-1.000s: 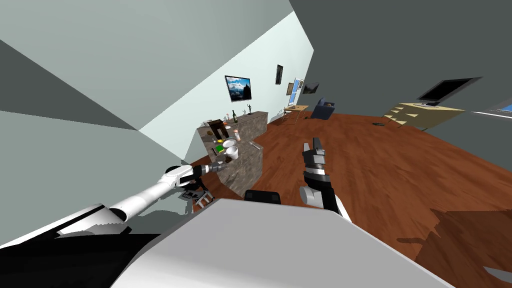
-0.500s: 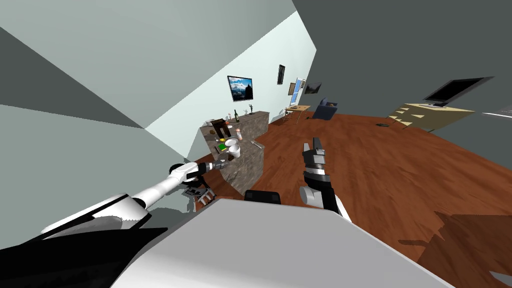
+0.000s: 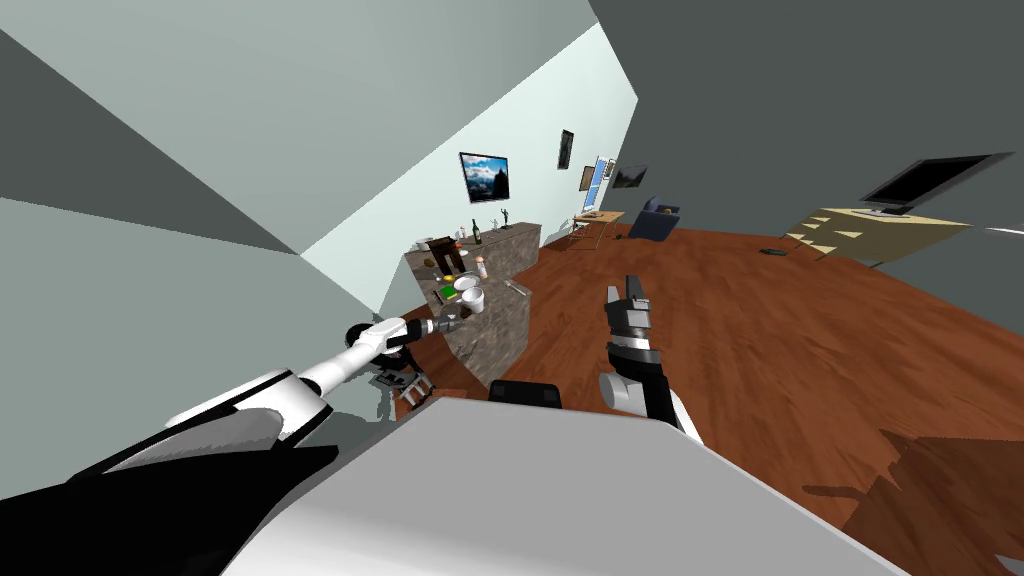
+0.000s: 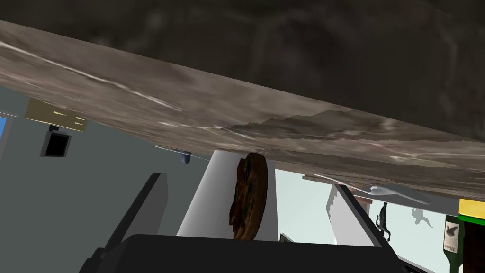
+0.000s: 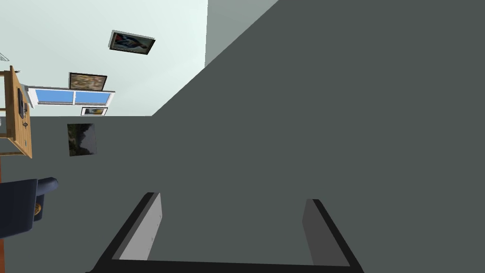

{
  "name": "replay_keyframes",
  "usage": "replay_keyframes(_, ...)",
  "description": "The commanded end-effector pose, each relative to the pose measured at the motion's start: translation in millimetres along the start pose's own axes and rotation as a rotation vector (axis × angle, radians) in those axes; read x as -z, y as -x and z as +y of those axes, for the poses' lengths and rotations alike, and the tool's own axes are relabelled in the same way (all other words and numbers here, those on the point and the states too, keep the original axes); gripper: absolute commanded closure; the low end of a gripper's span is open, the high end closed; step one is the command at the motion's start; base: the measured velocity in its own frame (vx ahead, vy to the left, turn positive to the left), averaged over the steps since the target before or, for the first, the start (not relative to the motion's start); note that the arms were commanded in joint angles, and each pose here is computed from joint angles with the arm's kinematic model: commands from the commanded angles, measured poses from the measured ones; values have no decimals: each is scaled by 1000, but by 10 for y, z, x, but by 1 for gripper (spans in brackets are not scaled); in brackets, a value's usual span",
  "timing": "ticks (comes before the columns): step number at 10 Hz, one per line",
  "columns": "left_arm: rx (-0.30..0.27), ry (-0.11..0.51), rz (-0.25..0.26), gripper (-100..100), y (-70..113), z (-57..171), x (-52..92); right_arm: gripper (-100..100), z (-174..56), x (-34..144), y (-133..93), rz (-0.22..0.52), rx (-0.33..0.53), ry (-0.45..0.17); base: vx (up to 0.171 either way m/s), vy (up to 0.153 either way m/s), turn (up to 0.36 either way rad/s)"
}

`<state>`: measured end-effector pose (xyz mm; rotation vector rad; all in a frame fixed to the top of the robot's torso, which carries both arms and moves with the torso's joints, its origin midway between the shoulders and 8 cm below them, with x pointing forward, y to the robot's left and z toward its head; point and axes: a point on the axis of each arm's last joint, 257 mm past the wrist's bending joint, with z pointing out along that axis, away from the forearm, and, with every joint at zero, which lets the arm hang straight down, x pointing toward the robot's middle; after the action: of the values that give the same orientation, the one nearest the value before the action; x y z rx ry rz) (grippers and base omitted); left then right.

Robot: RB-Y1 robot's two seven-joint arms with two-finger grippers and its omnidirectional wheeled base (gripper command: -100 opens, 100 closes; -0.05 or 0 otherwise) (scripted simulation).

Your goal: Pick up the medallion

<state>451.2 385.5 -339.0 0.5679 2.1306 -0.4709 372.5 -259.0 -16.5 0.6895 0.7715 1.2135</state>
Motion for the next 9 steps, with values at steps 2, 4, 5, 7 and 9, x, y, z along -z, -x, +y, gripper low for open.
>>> replay_keyframes(2,3,-23,23,-100,12,-67,-237,0,0,0,0,0,0,0,-47,35,111)
replay_keyframes(4,-22,-25,-3,-100,245,-46,-283,0,0,0,0,0,0,0,-20,4,-20)
replay_keyframes(5,-6,-62,29,-100,117,-211,-489,0,0,0,0,0,0,0,-56,17,134)
replay_keyframes(7,-34,-47,16,-100,341,-107,-525,0,0,0,0,0,0,0,-40,20,32)
replay_keyframes(9,-31,-79,45,-100,297,-251,-732,0,0,0,0,0,0,0,-26,15,60)
